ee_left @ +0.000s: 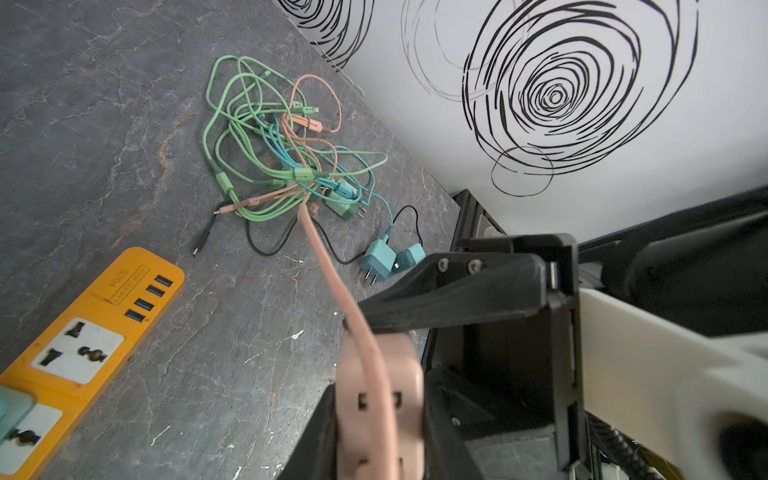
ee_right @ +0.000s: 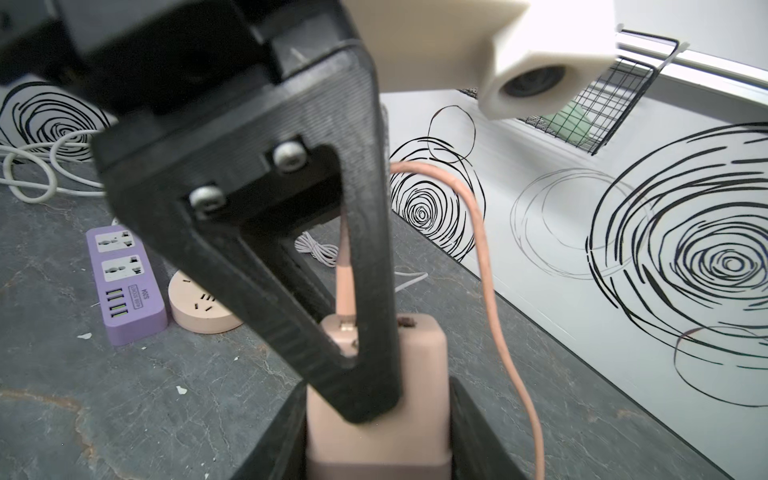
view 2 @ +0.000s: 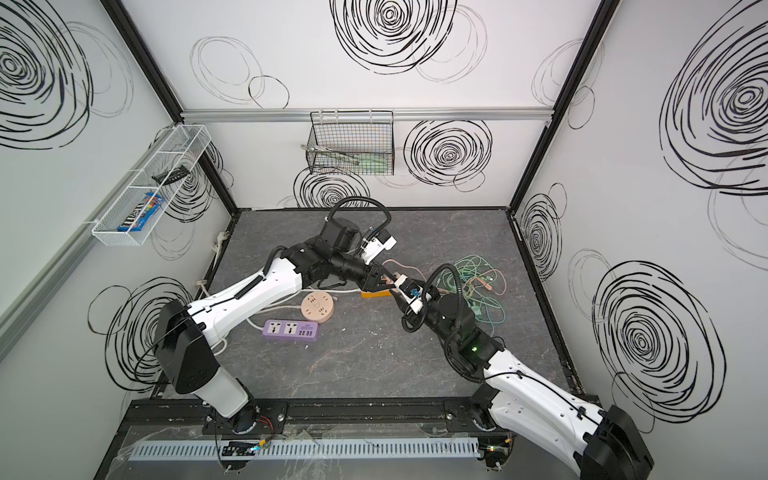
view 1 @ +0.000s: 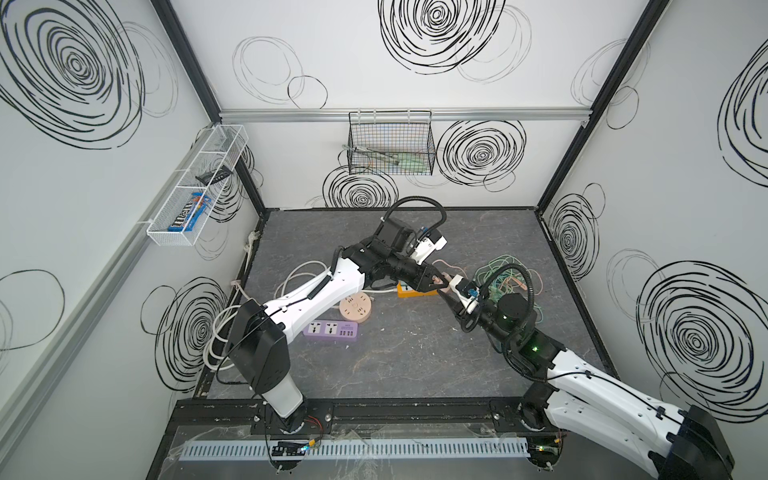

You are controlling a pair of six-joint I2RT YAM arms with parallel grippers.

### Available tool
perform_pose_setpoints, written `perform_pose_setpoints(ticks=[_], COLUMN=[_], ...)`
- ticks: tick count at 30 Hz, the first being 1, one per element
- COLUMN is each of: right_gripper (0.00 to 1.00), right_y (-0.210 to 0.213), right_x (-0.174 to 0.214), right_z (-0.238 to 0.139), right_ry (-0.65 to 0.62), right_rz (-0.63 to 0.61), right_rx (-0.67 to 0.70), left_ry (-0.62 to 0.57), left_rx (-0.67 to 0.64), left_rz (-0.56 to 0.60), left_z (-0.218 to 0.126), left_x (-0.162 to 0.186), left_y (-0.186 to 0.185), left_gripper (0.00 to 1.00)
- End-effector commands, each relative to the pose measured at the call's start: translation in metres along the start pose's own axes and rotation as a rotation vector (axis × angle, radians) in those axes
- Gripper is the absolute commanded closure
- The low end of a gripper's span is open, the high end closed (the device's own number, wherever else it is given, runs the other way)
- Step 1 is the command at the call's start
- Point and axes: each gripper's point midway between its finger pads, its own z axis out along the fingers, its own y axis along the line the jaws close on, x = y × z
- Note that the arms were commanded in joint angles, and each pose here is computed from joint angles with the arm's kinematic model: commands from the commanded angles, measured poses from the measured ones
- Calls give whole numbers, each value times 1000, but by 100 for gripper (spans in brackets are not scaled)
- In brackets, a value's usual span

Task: Insert the plug
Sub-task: 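Bring the pink charger to the left gripper and close the left gripper on it, then open the right gripper and move it down to the pink cable in the pile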

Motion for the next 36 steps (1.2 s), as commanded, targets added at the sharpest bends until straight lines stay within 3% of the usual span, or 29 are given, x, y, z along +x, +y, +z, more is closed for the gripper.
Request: perform_pose_setpoints(ticks=[1,2,3,4,6,11,15,18,23,31,36], right_gripper=[54,44,12,2,3,3,3,3,1,2,0], right_y=[-8,-16,-21,-27,-39,-94,-114,-132,-131,-113,-108], right_x=[-12,-11,-9,-9,-5,20,52,87,115,137,152], right_z=[-3,-4,-6,-9,-14,-39,-42,-50,-40,-19,-11], right_ry=[-43,-37,-32,-33,-31,1,58,117,179,240,280], right_rz=[39,80,132,167,231,531,787,1059,1363,1748,1839], right_rx=[46,87,118,147,210,463,444,542,492,450,452], left_ry=[-56,-78,-98,-121,-163,-222,-230,-231,-231,-227,-222], left_rx=[-17,-37,-51,-55,-64,-45,-4,7,19,21,25], left_rz=[71,76,72,67,55,31,44,42,31,23,16], left_z=[-7,-11,-14,-19,-27,-40,-41,-40,-38,-38,-37], left_x=[-15,-18,-21,-24,-30,-37,-38,-39,-39,-38,-36], left_y=[-4,0,3,6,11,17,11,10,10,11,12], left_gripper=[100,100,100,100,100,100,100,100,100,100,100])
